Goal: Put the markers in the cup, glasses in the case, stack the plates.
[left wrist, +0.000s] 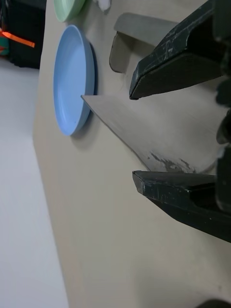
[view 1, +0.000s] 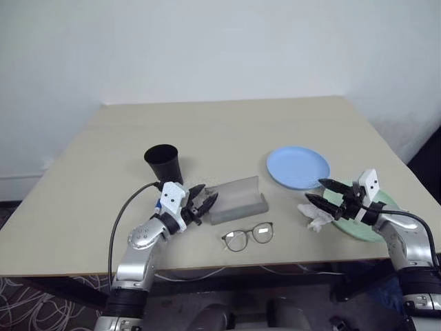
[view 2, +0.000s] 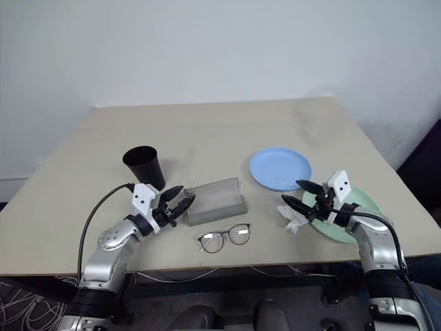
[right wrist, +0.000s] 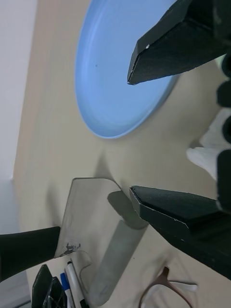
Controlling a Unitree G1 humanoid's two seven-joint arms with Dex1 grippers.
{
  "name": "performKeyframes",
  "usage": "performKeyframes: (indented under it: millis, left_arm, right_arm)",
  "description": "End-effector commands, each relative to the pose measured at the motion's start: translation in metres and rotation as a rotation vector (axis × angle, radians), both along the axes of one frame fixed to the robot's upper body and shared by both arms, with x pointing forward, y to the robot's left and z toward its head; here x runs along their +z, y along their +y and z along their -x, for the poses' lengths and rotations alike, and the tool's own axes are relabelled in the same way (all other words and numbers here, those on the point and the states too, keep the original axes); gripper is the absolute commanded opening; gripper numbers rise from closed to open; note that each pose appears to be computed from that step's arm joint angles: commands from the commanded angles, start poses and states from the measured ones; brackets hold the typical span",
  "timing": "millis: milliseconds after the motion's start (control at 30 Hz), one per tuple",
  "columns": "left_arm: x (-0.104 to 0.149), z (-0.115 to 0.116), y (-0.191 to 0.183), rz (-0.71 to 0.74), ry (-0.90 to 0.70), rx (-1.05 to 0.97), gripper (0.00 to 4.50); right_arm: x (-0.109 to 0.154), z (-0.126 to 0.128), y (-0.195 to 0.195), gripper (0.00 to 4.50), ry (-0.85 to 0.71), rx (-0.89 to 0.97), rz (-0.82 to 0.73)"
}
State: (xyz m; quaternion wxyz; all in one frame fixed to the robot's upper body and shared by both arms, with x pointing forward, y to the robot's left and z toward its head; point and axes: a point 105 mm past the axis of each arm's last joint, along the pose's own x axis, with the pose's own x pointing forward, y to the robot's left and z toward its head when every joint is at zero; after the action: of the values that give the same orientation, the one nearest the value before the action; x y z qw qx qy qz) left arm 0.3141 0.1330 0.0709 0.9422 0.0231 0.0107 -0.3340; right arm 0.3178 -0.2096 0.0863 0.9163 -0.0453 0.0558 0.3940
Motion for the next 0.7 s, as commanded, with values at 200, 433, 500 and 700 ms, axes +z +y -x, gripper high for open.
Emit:
performKeyframes:
  millis: [200,433,500,700]
  left_arm:
    - [0.015,-0.001,-0.010,0.020,-0.059,-0.029,2.45]
    - [0.017,-0.001,-0.008,0.012,-0.063,-0.042,2.45]
    - [0.017,-0.001,-0.006,0.008,-0.063,-0.044,2.45]
    - [0.013,0.001,0.003,-0.010,-0.047,-0.042,2.45]
  right_arm:
    - [0.029,-0.007,0.001,3.65,-0.102,0.005,0.006]
    - [0.031,-0.007,0.000,3.65,-0.108,0.006,0.016]
    - [0.032,-0.006,-0.001,3.65,-0.110,0.003,0.017]
    - [0.029,0.002,0.001,3.65,-0.106,-0.010,0.023]
